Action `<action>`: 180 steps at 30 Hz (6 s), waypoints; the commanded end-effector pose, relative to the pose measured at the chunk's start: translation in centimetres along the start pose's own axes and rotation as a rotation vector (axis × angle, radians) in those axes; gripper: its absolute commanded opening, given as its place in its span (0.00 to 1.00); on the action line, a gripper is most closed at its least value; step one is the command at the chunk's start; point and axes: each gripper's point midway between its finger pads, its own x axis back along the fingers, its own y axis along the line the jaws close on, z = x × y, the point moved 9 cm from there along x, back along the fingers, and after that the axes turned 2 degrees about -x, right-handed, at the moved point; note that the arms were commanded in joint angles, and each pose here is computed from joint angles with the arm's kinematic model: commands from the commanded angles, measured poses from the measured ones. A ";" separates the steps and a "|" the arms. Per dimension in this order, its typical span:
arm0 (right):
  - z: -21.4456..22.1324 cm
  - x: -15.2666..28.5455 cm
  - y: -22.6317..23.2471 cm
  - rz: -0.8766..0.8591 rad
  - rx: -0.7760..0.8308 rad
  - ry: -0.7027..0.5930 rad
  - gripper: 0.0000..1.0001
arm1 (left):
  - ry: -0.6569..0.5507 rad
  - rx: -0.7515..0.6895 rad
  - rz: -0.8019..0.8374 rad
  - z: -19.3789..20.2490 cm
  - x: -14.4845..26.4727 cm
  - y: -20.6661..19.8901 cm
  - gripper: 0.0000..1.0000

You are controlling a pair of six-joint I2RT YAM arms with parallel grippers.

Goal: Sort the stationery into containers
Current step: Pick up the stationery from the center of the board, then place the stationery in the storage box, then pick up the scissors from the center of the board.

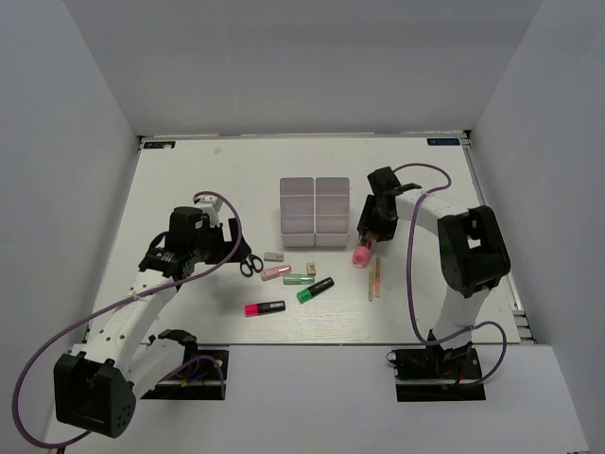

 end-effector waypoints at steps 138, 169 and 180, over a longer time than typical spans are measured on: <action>-0.2 17.3 -1.4 -0.871 0.710 -0.475 0.00 | 0.481 0.109 -0.372 -0.8 -5.2 -3.8 0.51; -1.1 16.9 -3.4 -0.915 0.594 -0.454 0.00 | 0.486 0.414 -0.447 2.7 -8.2 -0.6 0.44; -1.5 16.9 -3.9 -0.926 0.561 -0.449 0.00 | 0.462 0.413 -0.492 2.8 -9.0 0.0 0.44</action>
